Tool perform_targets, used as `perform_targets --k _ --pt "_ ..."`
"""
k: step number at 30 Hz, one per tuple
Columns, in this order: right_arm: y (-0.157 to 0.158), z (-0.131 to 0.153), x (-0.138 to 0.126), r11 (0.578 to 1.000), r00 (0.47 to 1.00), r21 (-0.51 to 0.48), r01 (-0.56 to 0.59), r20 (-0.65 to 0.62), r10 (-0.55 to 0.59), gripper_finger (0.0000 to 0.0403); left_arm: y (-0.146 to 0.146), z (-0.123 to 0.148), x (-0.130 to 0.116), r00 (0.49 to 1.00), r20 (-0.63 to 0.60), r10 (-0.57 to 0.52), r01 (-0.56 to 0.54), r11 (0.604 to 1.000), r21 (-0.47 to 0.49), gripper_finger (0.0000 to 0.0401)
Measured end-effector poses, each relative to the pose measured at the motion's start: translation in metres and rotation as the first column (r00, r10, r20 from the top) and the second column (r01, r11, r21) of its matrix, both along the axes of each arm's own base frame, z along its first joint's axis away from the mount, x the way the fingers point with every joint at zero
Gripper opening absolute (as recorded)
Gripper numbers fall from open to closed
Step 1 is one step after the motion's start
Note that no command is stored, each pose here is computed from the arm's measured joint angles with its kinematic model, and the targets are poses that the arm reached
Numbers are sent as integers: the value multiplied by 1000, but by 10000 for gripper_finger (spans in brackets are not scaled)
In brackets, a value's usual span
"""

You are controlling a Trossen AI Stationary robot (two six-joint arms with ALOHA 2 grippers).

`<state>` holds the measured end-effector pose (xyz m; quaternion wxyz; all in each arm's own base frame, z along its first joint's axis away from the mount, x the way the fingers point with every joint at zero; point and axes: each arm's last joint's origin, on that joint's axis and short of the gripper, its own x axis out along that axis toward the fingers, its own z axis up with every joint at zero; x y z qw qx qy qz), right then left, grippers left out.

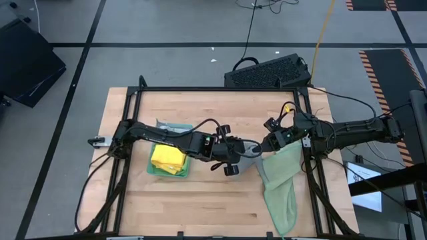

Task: Fold microfiber towels
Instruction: Fold the gray microfiber cloth

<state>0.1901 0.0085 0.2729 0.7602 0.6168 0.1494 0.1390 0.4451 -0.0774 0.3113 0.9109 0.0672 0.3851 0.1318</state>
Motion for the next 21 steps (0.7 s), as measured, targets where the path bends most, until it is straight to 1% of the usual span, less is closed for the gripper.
perform_targets --k 3,5,10,12,16,18,21 --pt "0 0 0 1000 1000 0 0 0 0 0 1 1 1 1000 5 -23 23 1000 -6 115" --pt "0 0 0 1000 1000 0 0 0 0 0 0 2 2 999 21 -28 28 999 -15 91" --pt "0 0 0 1000 1000 -2 0 0 0 0 -1 4 4 998 56 -28 30 999 -35 13" --pt "0 -1 0 1000 1000 -15 -1 -1 1 0 1 8 1 998 56 -20 23 998 -52 9" --pt "1 -7 -1 996 999 -84 -8 -32 6 10 4 20 -11 999 45 15 -10 994 -108 4" --pt "3 -10 -1 992 999 -125 -19 -46 13 28 7 23 -15 999 28 24 -20 989 -146 4" --pt "6 -15 -1 976 998 -214 -37 -66 23 66 10 23 -21 999 -15 45 -47 981 -190 3"
